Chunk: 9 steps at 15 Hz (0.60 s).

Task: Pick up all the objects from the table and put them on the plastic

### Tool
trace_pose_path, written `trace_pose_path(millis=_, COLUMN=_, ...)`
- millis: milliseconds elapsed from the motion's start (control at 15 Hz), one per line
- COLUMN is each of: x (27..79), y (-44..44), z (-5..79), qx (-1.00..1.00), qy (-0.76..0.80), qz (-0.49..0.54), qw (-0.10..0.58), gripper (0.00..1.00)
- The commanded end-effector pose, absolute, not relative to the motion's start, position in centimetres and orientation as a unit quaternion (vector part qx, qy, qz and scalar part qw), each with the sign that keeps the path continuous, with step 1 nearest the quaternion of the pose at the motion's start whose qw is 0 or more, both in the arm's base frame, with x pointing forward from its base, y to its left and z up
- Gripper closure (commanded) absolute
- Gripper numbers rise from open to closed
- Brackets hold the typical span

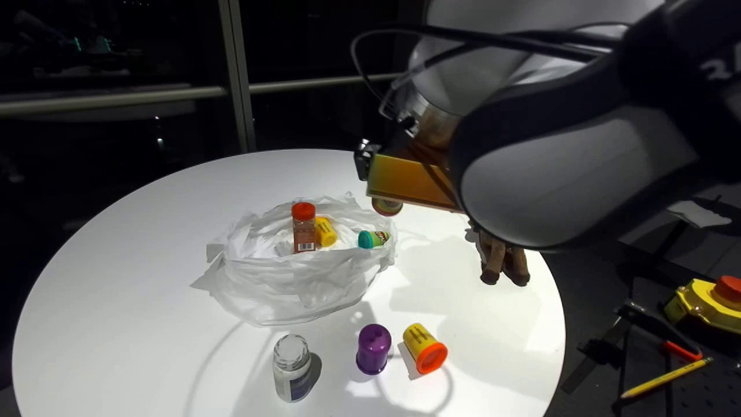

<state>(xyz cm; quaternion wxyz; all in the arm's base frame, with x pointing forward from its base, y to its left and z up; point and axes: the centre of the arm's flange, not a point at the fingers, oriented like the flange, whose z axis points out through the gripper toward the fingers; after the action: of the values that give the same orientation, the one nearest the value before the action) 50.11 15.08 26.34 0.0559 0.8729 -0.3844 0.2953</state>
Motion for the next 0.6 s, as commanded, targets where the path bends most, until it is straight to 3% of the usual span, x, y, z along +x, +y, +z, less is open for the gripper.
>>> trace_pose_path(millis=0, x=56.0, y=18.1, z=28.1, qx=0.859, qy=-0.372, qz=0.334, qw=0.113, gripper=0.77)
trace_pose_path(millis=533, x=64.2, y=15.4, z=24.2, qx=0.877, qy=-0.356, qz=0.290, qw=0.141, gripper=0.77)
